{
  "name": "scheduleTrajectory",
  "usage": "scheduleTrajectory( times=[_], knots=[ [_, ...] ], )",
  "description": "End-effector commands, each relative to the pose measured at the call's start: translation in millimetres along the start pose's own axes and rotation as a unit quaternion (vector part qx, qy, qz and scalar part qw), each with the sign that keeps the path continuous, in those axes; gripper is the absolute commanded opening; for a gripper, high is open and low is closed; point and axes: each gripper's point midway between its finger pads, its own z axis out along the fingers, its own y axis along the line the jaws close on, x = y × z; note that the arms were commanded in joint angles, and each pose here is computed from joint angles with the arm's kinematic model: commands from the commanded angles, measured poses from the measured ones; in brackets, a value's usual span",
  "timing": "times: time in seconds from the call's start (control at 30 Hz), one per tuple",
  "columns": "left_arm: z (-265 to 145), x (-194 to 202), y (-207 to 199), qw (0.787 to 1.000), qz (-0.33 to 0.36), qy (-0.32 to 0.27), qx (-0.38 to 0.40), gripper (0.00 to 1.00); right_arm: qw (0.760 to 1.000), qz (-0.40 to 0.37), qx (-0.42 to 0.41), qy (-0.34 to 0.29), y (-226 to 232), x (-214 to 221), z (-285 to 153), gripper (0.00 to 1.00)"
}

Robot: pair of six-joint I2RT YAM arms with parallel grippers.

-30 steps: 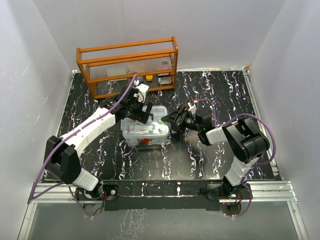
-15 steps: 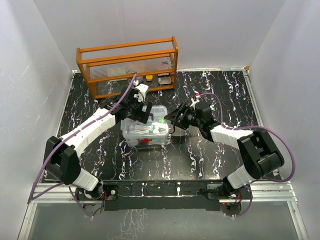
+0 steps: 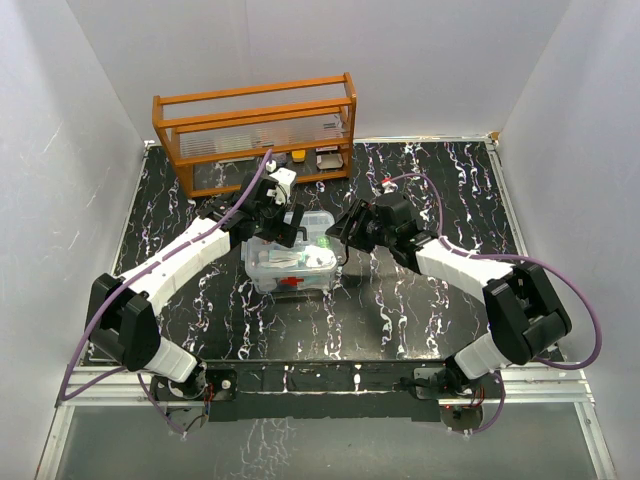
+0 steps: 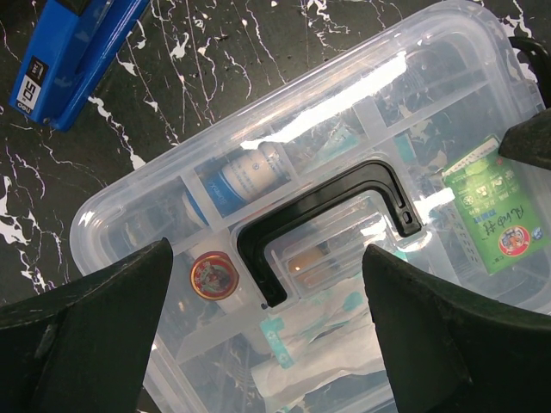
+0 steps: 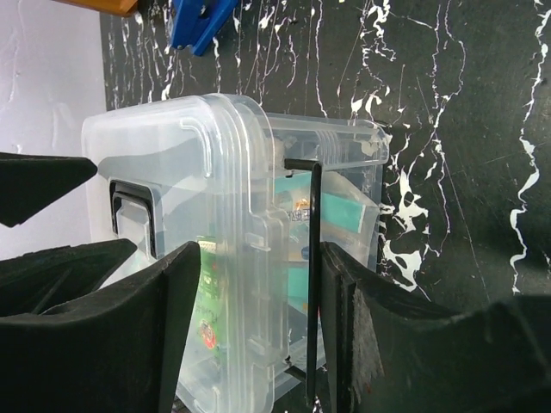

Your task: Organize the medicine kit

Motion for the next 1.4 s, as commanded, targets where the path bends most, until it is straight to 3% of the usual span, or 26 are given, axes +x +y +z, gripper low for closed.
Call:
scheduleTrajectory(
  times=[0.0,0.6,0.73,0.83,1.27,1.37],
  knots=[
    [1,53,11,0.996,0.014,0.09,-0.027,0.89,0.998,-0.038,0.028,-0.039,14,-15,-6,0.52],
    [1,52,12,0.997,0.012,0.074,-0.031,0.87,0.982,-0.109,0.136,-0.078,19,-11,-9,0.41],
    [3,55,13,0.996,0.012,0.079,-0.032,0.87,0.978,-0.115,0.158,-0.075,13,-9,-8,0.53],
    [4,56,12,0.996,0.011,0.081,-0.032,0.87,0.976,-0.118,0.169,-0.072,8,-7,-9,0.57],
    [4,57,12,0.996,0.01,0.084,-0.031,0.87,0.968,-0.143,0.192,-0.077,14,-3,-9,0.26],
    [3,57,11,0.996,0.009,0.085,-0.03,0.87,0.967,-0.15,0.189,-0.076,18,-1,-8,0.23]
  ],
)
